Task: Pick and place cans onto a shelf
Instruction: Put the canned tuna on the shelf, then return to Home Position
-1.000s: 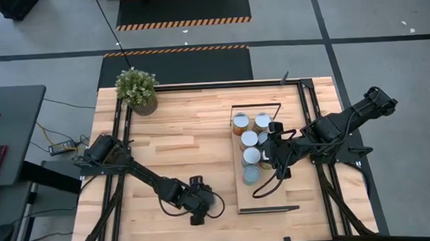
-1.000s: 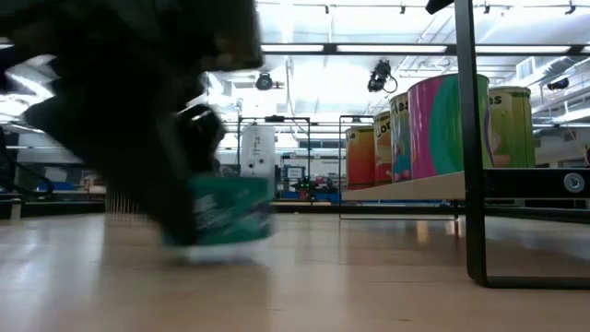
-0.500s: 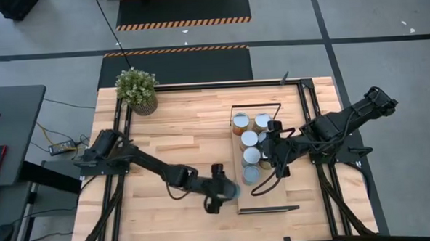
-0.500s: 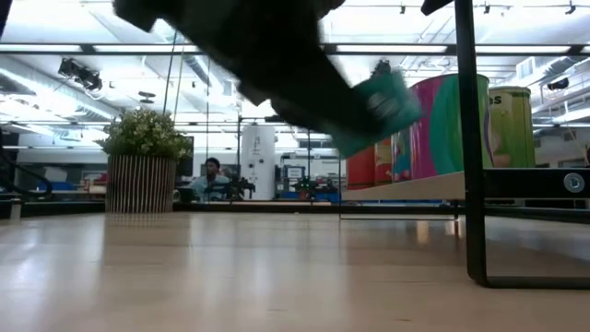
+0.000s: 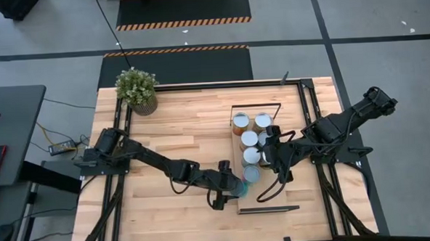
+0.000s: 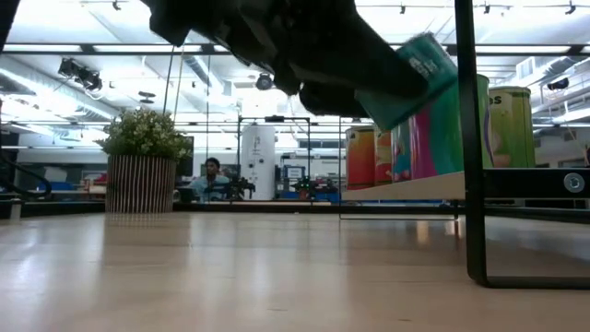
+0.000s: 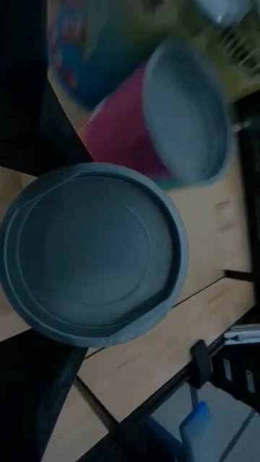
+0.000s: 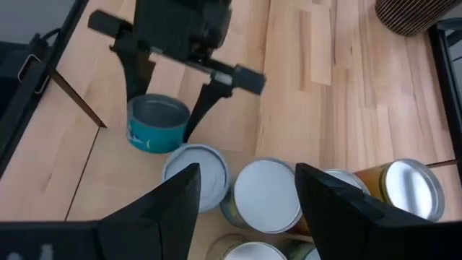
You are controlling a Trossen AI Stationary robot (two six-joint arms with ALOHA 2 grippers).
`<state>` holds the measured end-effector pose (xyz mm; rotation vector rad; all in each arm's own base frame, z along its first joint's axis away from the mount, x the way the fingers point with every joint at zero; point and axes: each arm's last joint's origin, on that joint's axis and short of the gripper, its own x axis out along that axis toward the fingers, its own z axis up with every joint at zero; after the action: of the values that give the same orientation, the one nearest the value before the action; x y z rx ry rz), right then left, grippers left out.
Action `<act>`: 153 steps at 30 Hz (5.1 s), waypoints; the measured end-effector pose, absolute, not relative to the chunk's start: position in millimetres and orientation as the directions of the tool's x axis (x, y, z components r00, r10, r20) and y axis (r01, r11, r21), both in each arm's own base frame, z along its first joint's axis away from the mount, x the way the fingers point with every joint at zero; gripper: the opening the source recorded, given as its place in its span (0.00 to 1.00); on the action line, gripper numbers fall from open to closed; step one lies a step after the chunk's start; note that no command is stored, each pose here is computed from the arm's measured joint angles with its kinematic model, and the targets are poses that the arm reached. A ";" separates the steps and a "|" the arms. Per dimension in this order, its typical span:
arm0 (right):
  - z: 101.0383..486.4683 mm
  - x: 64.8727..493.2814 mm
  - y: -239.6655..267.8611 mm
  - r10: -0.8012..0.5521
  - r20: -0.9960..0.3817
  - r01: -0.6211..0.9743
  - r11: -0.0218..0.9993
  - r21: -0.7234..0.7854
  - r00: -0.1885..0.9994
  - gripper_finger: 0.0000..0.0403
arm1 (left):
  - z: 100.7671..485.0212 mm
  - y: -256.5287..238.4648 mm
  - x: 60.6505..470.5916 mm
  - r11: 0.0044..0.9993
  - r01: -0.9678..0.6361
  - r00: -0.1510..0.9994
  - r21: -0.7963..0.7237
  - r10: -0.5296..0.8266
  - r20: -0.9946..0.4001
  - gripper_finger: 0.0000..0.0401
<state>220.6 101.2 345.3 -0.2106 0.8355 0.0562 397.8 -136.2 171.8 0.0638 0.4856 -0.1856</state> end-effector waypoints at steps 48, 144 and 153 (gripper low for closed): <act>339.9 223.3 100.4 -0.042 -0.734 -0.114 0.980 -0.162 0.678 0.58 | 130.3 -160.2 412.1 0.985 0.167 0.903 -0.046 -0.171 -0.393 0.73; 313.8 177.4 111.2 0.081 -0.515 -0.149 0.985 -0.092 0.854 0.57 | 201.0 -107.9 307.8 0.993 -0.103 0.955 0.054 0.114 -0.273 0.26; 296.6 145.6 81.3 0.173 -0.291 -0.206 0.975 -0.084 0.941 0.57 | 214.5 -79.0 268.7 0.986 -0.163 0.980 0.027 0.165 -0.113 0.13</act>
<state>145.6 81.3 296.6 -0.1144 0.2868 0.1935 268.7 -79.0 214.5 0.0178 0.1148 0.1654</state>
